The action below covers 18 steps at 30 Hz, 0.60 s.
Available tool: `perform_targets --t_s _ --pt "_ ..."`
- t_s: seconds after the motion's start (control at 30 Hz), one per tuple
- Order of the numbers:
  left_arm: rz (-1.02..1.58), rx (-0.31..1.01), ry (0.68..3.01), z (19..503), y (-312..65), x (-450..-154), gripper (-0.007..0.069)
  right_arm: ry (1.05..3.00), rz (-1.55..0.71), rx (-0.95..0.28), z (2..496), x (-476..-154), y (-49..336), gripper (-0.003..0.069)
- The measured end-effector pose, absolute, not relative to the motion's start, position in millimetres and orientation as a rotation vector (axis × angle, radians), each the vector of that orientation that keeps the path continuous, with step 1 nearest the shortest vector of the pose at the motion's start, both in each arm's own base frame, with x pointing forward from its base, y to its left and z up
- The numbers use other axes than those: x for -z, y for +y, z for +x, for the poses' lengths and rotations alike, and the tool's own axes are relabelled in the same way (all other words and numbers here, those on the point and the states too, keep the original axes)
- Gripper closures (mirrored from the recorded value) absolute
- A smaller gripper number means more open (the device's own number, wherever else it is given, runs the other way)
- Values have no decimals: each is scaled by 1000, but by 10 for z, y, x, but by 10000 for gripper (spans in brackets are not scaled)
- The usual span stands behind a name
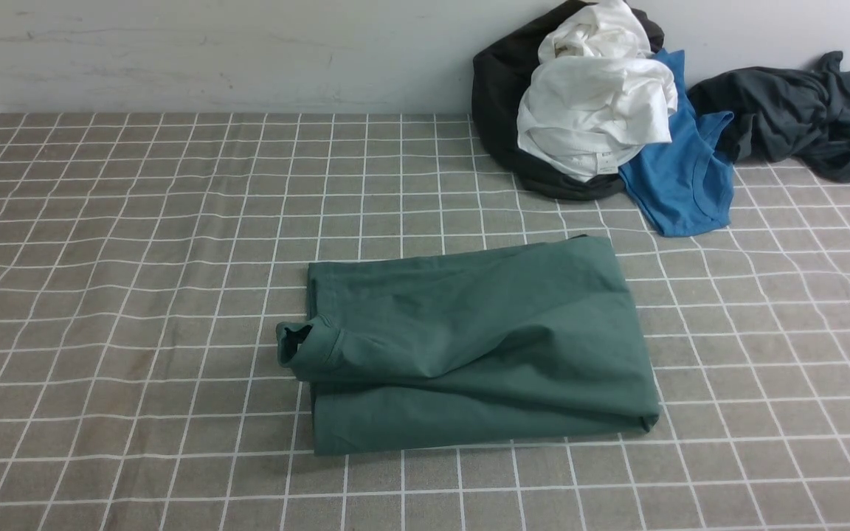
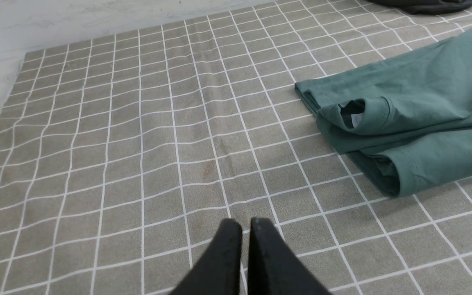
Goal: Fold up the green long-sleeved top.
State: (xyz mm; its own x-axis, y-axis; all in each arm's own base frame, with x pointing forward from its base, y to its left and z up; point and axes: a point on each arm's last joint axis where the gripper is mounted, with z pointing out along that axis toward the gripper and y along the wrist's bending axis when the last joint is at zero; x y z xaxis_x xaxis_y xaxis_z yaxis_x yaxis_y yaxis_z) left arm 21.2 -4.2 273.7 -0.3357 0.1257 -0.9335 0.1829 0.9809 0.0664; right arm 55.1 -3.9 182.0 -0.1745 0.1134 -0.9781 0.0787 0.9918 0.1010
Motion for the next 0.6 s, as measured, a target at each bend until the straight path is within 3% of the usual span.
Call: perform_targets --t_s 0.6 --pt "222 59 1918 212 -42 -2737 612 1749 137 -26 551 -1820 -39 673"
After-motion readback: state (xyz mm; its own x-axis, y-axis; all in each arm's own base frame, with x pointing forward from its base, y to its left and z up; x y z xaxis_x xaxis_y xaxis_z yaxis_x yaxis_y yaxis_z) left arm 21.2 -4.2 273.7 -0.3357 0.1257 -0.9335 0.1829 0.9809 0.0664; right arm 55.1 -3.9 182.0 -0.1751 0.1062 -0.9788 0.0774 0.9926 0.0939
